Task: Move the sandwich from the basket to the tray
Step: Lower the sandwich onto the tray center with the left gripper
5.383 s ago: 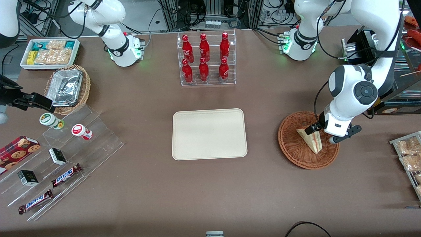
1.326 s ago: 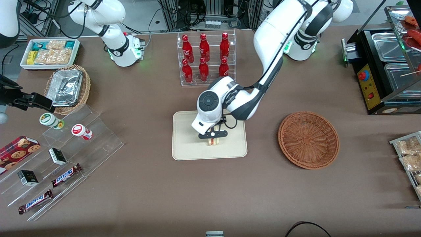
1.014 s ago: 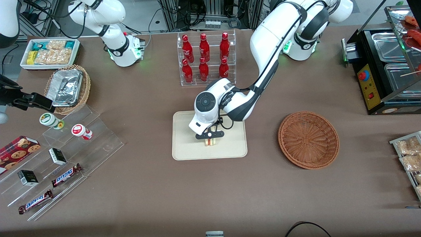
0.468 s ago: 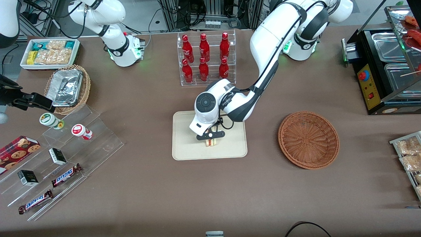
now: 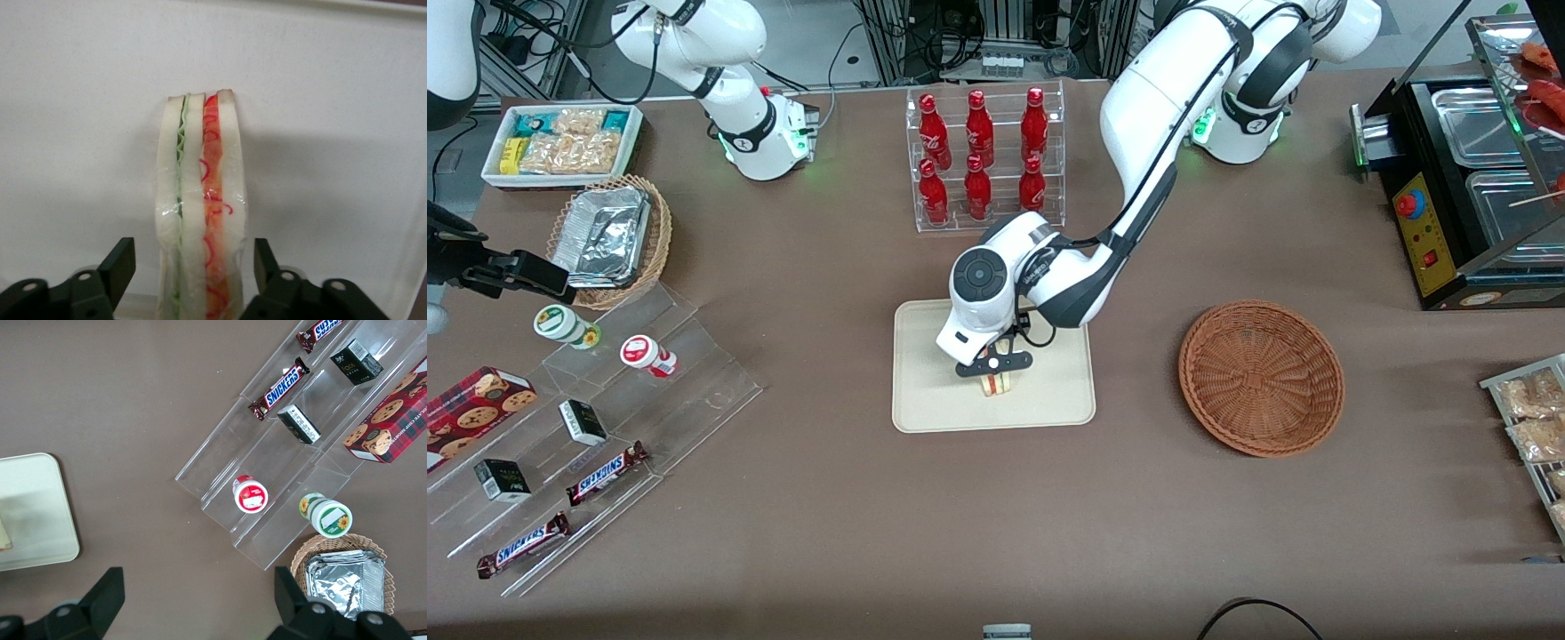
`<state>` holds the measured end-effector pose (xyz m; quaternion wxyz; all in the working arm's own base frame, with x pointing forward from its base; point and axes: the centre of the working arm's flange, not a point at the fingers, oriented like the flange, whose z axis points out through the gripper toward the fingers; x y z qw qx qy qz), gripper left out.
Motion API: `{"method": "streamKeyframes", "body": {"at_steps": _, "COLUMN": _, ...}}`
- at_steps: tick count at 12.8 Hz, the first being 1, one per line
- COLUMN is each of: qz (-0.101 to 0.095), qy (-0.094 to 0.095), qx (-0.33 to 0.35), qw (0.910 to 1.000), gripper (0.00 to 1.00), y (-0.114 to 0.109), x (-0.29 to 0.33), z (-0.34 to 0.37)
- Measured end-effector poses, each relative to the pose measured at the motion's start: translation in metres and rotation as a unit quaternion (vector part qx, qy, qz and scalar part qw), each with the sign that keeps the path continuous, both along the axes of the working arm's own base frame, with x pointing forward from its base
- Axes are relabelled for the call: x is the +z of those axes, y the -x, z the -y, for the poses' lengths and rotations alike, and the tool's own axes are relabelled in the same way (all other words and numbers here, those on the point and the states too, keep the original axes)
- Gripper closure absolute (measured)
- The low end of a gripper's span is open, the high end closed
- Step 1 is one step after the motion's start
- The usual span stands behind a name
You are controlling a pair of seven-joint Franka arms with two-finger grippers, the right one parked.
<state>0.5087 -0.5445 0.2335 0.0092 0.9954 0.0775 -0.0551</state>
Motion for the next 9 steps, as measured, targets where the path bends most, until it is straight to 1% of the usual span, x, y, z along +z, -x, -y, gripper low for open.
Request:
{"method": "streamKeyframes", "body": {"at_steps": 1, "qz": 0.004, "qy": 0.004, "qx": 0.003, "qw": 1.0000, "gripper": 0.02, "y": -0.003, "x": 0.007, "z": 0.002}}
{"method": "streamKeyframes", "body": {"at_steps": 2, "qz": 0.007, "qy": 0.006, "qx": 0.005, "qw": 0.9999, "gripper": 0.00, "y": -0.006, "x": 0.018, "z": 0.003}}
{"method": "streamKeyframes", "body": {"at_steps": 5, "qz": 0.012, "qy": 0.008, "qx": 0.006, "qw": 0.9999, "gripper": 0.00, "y": -0.015, "x": 0.064, "z": 0.004}}
{"method": "streamKeyframes", "body": {"at_steps": 7, "qz": 0.022, "qy": 0.014, "qx": 0.007, "qw": 0.9996, "gripper": 0.00, "y": -0.018, "x": 0.093, "z": 0.003}}
{"method": "streamKeyframes", "body": {"at_steps": 9, "qz": 0.024, "qy": 0.011, "qx": -0.006, "qw": 0.9996, "gripper": 0.00, "y": -0.018, "x": 0.112, "z": -0.002}}
